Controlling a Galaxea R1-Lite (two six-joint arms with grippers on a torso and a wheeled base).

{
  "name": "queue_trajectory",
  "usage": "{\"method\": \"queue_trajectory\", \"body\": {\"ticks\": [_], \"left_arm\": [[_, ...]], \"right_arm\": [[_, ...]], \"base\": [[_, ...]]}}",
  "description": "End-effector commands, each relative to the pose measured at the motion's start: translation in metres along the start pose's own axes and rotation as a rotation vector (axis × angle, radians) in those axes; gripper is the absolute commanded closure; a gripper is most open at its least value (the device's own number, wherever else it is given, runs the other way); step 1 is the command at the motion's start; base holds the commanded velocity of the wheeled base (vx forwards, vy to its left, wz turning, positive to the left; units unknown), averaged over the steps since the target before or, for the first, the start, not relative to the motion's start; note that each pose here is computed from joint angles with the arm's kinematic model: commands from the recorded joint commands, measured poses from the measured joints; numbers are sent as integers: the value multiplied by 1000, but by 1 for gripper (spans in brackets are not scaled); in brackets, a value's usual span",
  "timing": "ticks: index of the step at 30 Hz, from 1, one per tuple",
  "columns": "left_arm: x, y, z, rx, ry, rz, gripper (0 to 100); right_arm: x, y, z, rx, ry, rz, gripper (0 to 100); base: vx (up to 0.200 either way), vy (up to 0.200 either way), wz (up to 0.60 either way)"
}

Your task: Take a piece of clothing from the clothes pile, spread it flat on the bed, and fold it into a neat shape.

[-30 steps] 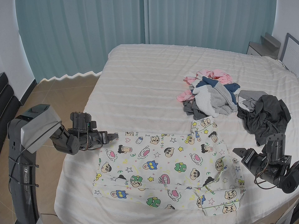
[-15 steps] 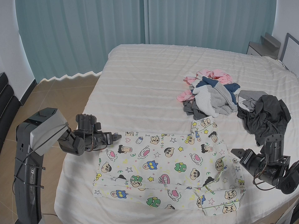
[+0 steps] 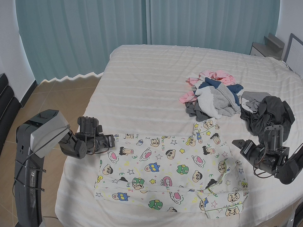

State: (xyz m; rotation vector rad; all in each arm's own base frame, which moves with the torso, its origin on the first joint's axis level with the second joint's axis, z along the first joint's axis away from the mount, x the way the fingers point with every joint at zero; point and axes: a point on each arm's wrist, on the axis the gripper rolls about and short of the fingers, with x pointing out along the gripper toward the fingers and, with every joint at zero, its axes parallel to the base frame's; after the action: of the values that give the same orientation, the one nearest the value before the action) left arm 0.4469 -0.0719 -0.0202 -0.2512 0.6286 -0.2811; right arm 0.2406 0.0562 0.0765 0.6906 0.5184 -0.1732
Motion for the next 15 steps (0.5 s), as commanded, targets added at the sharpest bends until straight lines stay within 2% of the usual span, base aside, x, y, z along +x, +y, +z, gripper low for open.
{"method": "queue_trajectory", "body": {"ticks": [1,6,10,15], "left_arm": [[-19,-5,21,-64,-91,42,100],[-25,-1,24,-108,-162,42,100],[-24,1,19,-108,-165,38,100],[-18,0,12,-119,-170,23,100]], "right_arm": [[51,-2,-1,-110,57,-32,0],[99,-5,4,-184,66,-45,0],[127,-5,12,-221,79,-45,0],[155,10,23,-223,87,26,0]], "base": [[0,0,0],[0,0,0],[0,0,0],[0,0,0]]}}
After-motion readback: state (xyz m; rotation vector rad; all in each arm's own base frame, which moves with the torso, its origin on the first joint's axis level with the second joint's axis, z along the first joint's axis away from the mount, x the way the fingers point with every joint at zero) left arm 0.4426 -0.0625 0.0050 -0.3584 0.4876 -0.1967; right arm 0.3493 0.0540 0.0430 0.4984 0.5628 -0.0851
